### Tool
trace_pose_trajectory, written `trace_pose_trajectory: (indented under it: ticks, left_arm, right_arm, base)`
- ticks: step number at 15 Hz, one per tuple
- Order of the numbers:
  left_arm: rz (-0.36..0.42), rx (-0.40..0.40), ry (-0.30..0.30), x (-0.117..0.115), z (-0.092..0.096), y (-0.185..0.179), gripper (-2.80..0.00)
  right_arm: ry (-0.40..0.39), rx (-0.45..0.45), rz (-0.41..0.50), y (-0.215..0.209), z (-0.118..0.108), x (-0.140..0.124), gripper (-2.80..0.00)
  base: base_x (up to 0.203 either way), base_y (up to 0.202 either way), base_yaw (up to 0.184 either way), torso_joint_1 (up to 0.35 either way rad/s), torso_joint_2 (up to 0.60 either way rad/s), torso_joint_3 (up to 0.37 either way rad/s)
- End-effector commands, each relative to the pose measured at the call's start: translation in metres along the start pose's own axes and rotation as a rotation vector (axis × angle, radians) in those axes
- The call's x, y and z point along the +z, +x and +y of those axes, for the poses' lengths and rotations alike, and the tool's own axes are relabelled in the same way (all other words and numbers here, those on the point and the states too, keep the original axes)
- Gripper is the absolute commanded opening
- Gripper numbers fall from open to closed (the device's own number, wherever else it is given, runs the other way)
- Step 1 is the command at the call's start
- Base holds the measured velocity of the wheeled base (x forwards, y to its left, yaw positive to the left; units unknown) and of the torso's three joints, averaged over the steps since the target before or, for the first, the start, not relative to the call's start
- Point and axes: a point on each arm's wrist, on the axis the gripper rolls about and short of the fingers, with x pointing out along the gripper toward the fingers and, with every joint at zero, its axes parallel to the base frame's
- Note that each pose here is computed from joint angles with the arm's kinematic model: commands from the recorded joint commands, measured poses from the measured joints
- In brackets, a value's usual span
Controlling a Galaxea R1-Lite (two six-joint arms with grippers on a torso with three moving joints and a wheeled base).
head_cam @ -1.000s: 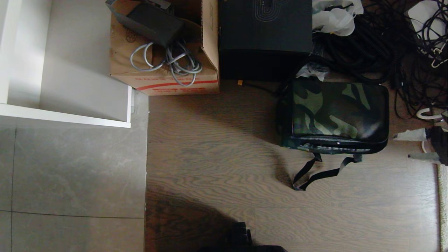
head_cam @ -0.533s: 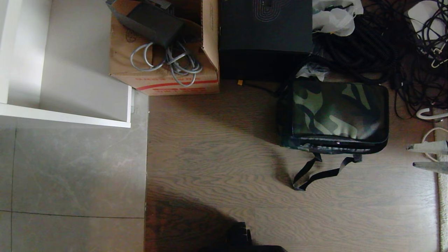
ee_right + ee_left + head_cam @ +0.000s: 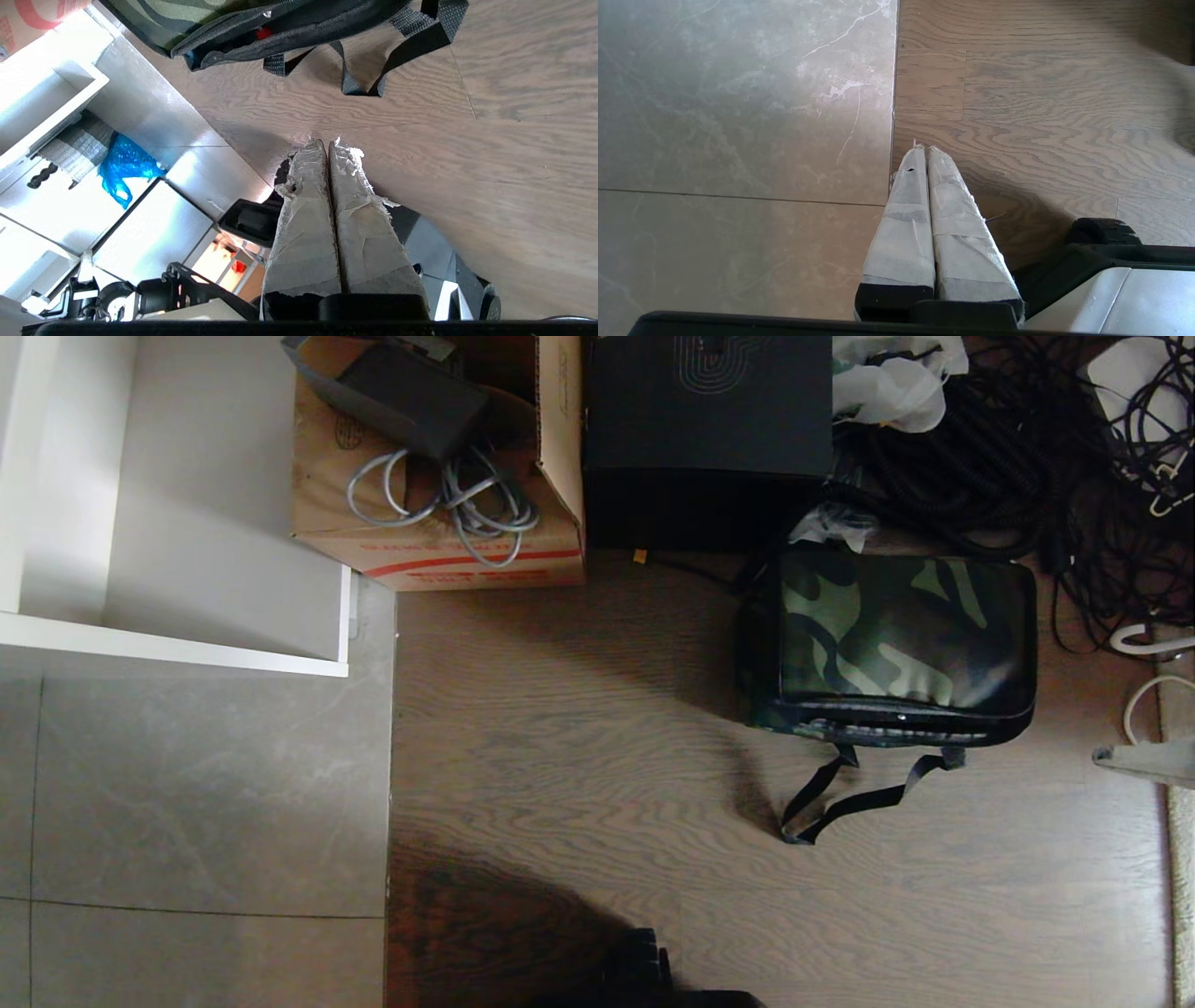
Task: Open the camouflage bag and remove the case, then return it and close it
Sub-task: Open the top of the storage box
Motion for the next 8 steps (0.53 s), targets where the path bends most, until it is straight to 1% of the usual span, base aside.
trace_pose_trajectory:
  ticks: [1,5,8]
  left_arm:
    - [0.0,0.0,0.0,0.0,0.0,0.0,-2.8]
    - [0.0,0.0,-0.001,-0.0001,0.0,0.0,-2.8]
    - [-0.001,0.0,0.0,0.0003,0.0,-0.0001,-2.8]
  right_arm:
    - [0.004,0.009,0.002,0.0008,0.0006,-0.0023,-2.8]
    - [0.006,0.008,0.004,0.0023,-0.0024,-0.0023,-2.8]
    - [0.002,0.017,0.011,0.0047,0.0004,-0.002,-2.8]
  base:
    - [0.0,0.0,0.0,0.0,0.0,0.0]
    - [0.0,0.0,0.0,0.0,0.0,0.0]
    - [0.0,0.0,0.0,0.0,0.0,0.0]
